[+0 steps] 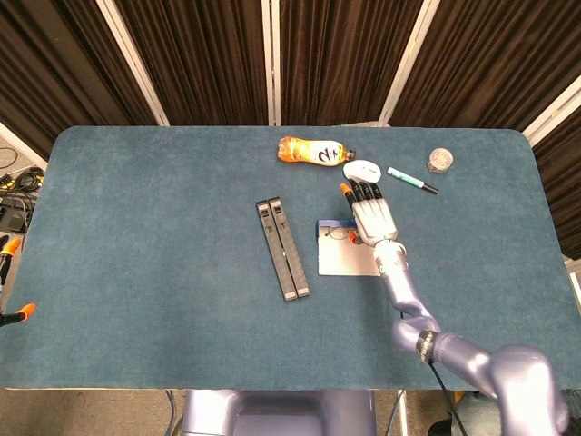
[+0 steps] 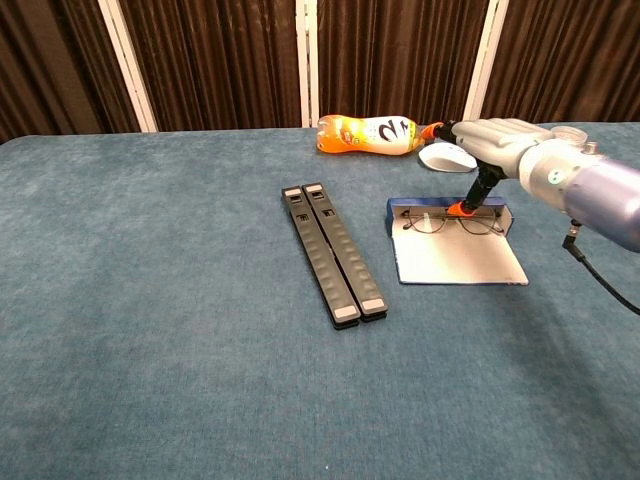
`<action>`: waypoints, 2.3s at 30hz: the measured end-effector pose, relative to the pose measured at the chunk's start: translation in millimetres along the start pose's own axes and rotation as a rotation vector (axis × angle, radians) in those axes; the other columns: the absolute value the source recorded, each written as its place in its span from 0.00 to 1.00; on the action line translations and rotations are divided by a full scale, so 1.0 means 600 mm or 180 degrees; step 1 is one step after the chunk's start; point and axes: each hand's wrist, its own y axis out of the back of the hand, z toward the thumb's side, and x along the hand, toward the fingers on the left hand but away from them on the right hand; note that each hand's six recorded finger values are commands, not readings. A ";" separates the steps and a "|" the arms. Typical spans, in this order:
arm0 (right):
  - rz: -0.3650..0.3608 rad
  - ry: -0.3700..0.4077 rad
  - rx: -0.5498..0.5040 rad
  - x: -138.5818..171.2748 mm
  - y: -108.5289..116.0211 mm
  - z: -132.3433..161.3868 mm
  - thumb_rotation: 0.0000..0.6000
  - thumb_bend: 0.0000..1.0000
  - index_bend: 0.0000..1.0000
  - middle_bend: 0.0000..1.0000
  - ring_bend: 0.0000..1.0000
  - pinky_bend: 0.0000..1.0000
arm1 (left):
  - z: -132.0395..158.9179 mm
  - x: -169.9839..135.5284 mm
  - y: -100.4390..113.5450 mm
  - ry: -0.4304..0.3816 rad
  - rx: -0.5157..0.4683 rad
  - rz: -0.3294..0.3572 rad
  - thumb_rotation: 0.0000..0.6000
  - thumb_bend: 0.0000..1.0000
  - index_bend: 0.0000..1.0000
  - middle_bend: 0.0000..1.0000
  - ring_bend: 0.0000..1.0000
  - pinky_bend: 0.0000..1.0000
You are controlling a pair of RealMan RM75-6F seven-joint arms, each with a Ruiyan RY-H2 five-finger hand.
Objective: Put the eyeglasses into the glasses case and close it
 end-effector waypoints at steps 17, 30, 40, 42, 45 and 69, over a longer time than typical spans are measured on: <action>0.0205 0.0485 0.0410 0.131 -0.036 0.001 1.00 0.17 0.22 0.00 0.00 0.00 | 0.006 -0.012 0.011 -0.0063 -0.0048 0.0066 1.00 0.00 0.00 0.00 0.00 0.00; 0.0317 0.0523 0.0433 0.131 -0.082 0.012 1.00 0.19 0.29 0.00 0.00 0.00 | 0.007 -0.011 0.009 -0.0056 -0.0026 0.0057 1.00 0.00 0.00 0.00 0.00 0.00; 0.0306 0.0502 0.0470 0.121 -0.096 0.008 1.00 0.19 0.32 0.00 0.00 0.00 | 0.006 -0.009 0.006 -0.0043 -0.0018 0.0041 1.00 0.00 0.00 0.00 0.00 0.00; 0.0291 0.0504 0.0460 0.119 -0.094 0.009 1.00 0.19 0.33 0.00 0.00 0.00 | 0.006 -0.009 0.005 -0.0041 -0.0014 0.0036 1.00 0.00 0.00 0.00 0.00 0.00; 0.0284 0.0505 0.0447 0.116 -0.093 0.011 1.00 0.19 0.34 0.00 0.00 0.00 | 0.006 -0.008 0.004 -0.0037 -0.0008 0.0027 1.00 0.00 0.00 0.00 0.00 0.00; 0.0280 0.0491 0.0473 0.110 -0.093 0.009 1.00 0.20 0.36 0.00 0.00 0.00 | 0.007 -0.007 0.002 -0.0033 -0.0002 0.0016 1.00 0.00 0.00 0.00 0.00 0.00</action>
